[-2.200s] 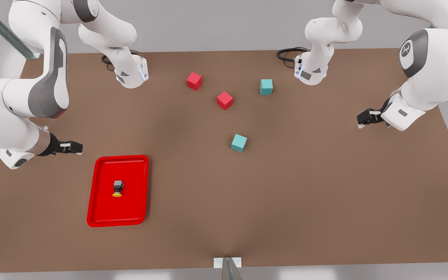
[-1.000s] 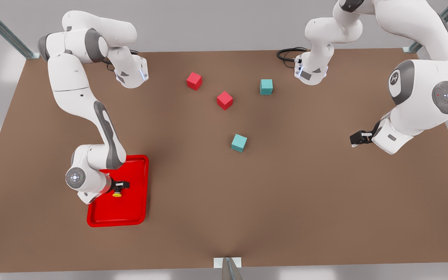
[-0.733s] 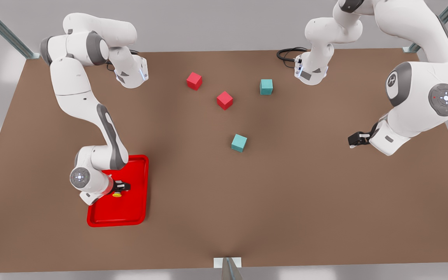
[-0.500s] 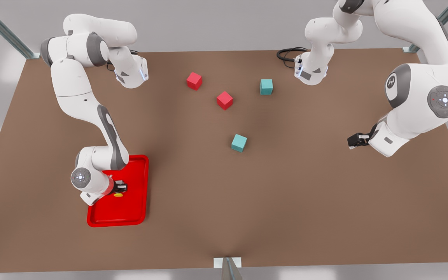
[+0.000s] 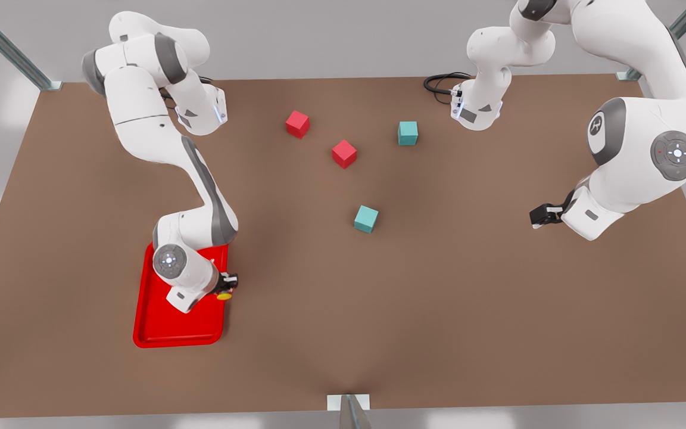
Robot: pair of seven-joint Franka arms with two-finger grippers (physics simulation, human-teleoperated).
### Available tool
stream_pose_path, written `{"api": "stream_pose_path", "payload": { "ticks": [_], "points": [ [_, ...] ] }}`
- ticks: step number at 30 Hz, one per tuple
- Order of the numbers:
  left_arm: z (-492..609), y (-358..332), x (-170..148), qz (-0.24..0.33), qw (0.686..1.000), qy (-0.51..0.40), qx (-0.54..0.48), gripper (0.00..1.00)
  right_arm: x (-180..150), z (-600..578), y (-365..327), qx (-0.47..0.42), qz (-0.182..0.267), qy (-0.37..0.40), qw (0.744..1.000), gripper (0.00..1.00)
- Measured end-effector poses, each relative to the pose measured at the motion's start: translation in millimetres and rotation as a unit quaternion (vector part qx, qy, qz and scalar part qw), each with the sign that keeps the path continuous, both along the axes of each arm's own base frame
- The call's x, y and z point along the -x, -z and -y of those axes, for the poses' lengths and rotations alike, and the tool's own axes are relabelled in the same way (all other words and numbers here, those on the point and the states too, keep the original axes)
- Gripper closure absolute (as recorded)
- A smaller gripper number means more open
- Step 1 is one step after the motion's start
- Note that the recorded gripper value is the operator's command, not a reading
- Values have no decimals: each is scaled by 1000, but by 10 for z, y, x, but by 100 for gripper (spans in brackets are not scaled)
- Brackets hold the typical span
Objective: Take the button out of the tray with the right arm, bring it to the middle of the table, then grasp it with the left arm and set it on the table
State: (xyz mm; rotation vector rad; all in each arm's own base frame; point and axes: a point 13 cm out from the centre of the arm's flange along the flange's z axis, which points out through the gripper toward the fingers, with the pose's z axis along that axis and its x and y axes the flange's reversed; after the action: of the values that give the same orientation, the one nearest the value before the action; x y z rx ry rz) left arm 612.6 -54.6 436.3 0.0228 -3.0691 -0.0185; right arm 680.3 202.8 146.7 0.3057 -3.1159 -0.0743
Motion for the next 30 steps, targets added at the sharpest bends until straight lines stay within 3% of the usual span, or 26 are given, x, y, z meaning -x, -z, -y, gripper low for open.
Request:
{"api": "stream_pose_path", "payload": {
  "ticks": [5, 11, 18, 19, 21, 22, 24, 27, 30],
  "points": [
    [31, 35, -3, -3, 1000, 2, 0, 0, 118, -1525, -286, -44, 6, -12, 999, 59],
    [34, 62, -7, -5, 1000, 2, 0, 0, 494, -3171, 37, -99, -12, 10, 995, 59],
    [35, 105, -28, -6, 1000, 2, 0, 0, 790, -3737, 631, -128, -47, 105, 985, 57],
    [34, 111, -33, -6, 1000, 2, 0, 0, 790, -3736, 711, -128, -50, 119, 983, 37],
    [35, 115, -40, -5, 1000, 2, 0, 0, 795, -3733, 843, -127, -54, 145, 980, 36],
    [34, 115, -42, -5, 1000, 2, 0, 0, 793, -3733, 881, -127, -55, 156, 978, 28],
    [33, 115, -46, -4, 1000, 2, 0, 0, 779, -3754, 898, -130, -54, 176, 974, 0],
    [36, 114, -49, -3, 1000, 2, 0, 0, 622, -3689, 733, -141, -51, 211, 966, 0],
    [171, 230, -65, -11, 1000, 10, 0, 0, 315, -3485, -104, -161, -43, 241, 956, 0]
  ]
}}
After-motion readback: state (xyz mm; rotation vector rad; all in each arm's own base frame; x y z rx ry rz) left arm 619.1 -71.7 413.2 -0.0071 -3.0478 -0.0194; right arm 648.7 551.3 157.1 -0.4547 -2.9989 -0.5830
